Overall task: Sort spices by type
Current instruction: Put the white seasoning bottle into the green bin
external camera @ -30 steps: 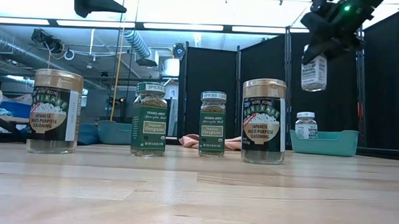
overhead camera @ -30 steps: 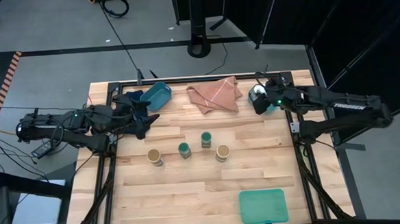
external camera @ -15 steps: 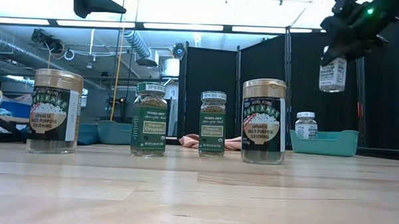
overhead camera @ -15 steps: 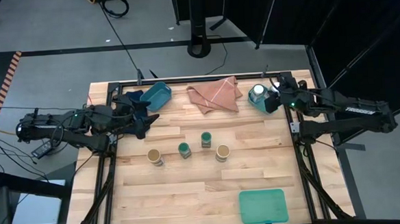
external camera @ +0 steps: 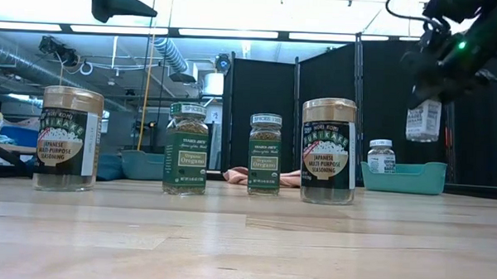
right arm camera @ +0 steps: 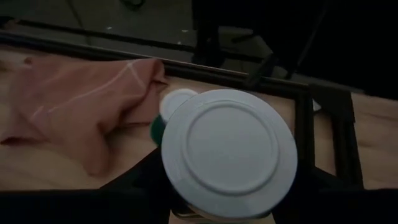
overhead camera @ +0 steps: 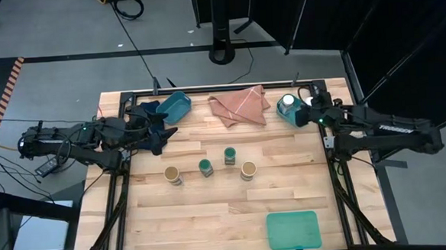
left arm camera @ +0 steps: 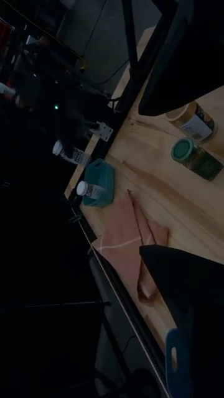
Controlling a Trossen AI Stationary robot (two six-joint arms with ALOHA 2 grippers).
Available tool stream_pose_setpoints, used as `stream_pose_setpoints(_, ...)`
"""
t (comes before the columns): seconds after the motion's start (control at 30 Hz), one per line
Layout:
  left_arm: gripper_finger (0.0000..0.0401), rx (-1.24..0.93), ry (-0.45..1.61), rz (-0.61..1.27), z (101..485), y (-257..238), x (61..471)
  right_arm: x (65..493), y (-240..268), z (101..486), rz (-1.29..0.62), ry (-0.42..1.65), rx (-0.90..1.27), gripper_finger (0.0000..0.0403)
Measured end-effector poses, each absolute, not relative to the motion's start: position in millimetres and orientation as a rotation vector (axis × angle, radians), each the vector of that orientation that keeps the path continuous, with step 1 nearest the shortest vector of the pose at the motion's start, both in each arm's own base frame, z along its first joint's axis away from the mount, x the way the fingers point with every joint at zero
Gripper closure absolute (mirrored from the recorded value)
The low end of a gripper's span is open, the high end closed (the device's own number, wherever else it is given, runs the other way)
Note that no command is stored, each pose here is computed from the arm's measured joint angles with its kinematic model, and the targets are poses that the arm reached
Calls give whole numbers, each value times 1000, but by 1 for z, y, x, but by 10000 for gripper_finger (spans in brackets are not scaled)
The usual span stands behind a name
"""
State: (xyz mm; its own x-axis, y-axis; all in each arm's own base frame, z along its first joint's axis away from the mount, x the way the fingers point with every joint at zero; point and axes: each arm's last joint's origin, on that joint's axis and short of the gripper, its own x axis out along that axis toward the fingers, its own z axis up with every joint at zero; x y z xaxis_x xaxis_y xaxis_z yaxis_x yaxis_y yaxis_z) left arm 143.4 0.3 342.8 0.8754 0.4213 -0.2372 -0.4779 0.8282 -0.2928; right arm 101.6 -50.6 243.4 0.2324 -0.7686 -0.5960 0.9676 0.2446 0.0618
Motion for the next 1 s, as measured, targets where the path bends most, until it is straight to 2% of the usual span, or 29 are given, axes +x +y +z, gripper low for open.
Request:
stream_pose_setpoints(0.4,38,-353,166,479,343,0,143,108,-59,221,-1326,450,481,202)
stream_pose_setpoints(0.7,38,-353,165,480,343,0,143,107,-64,212,-1329,539,401,202)
stream_pose_setpoints(1.0,38,-353,166,480,343,0,143,111,-68,196,-1215,597,362,202)
